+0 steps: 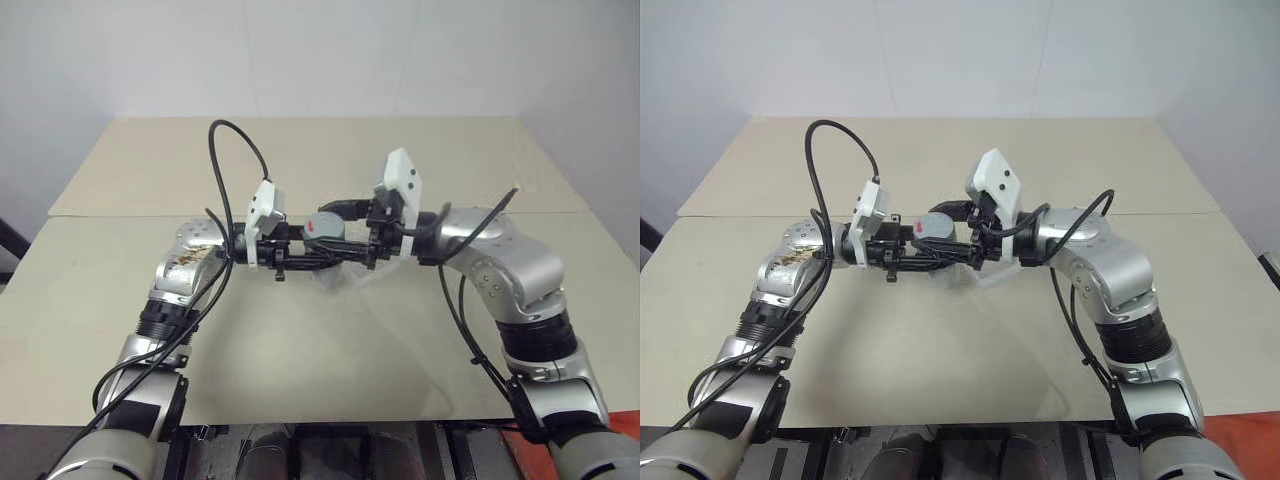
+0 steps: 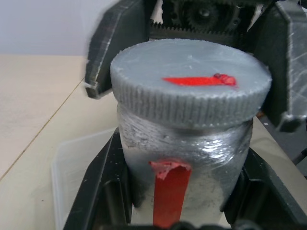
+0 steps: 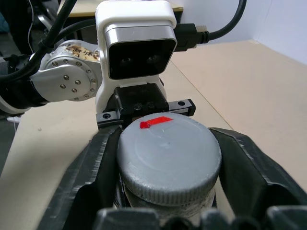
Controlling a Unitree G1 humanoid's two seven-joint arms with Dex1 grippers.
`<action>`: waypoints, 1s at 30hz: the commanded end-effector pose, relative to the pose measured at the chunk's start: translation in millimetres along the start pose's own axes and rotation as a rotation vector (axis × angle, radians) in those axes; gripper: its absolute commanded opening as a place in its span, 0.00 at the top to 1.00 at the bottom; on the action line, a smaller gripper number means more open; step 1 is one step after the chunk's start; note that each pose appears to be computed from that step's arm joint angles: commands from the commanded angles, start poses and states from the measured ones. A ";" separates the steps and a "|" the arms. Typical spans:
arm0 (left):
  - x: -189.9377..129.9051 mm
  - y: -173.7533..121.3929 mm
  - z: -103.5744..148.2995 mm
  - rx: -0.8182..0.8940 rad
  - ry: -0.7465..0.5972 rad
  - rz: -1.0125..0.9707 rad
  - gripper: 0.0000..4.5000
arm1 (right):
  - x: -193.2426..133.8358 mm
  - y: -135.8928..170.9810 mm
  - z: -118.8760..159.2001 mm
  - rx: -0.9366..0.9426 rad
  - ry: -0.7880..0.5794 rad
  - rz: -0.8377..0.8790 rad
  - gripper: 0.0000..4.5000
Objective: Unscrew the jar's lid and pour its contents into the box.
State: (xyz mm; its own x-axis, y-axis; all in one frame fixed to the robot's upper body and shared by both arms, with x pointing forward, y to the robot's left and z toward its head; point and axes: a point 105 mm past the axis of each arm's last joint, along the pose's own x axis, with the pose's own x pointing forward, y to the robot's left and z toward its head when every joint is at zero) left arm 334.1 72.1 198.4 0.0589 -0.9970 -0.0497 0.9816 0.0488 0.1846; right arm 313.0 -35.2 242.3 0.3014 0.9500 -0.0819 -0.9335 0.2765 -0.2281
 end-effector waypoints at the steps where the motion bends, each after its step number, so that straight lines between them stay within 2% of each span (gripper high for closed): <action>1: -0.7 -3.3 14.4 0.065 -0.025 -0.022 0.57 | -3.1 -6.0 17.4 -0.060 -0.048 -0.028 0.38; 6: -1.4 -6.8 10.6 0.051 -0.016 -0.042 0.57 | -3.5 -9.3 21.6 -0.088 -0.073 -0.034 0.38; 8: -1.9 -11.2 9.2 0.048 -0.012 -0.076 0.57 | -5.1 -6.7 23.9 -0.119 -0.090 0.016 0.38; 15: -2.5 -28.0 20.5 0.075 -0.051 -0.276 0.57 | -16.5 18.6 20.3 -0.149 -0.120 0.527 0.38; 19: 1.9 -34.7 27.0 0.095 -0.053 -0.346 0.57 | -9.6 18.9 14.7 -0.126 -0.127 0.707 0.38; 24: 7.0 -42.0 26.9 0.127 -0.024 -0.392 0.57 | 12.8 9.9 10.2 -0.114 -0.142 0.734 0.38; 29: 2.6 -42.6 25.3 0.126 -0.016 -0.376 0.57 | 19.0 4.4 11.0 -0.133 -0.159 0.722 0.38; 30: -0.5 -40.9 24.1 0.123 -0.012 -0.360 0.57 | 18.1 2.4 10.9 -0.133 -0.160 0.711 0.31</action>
State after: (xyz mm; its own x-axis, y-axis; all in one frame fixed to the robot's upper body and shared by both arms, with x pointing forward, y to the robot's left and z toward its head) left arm 305.2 84.3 203.1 -0.1836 -0.9734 -0.1369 0.9561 -0.2092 0.2050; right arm 313.1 -13.5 242.5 -0.3960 0.9128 -0.0999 -0.8819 -0.4084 -0.2354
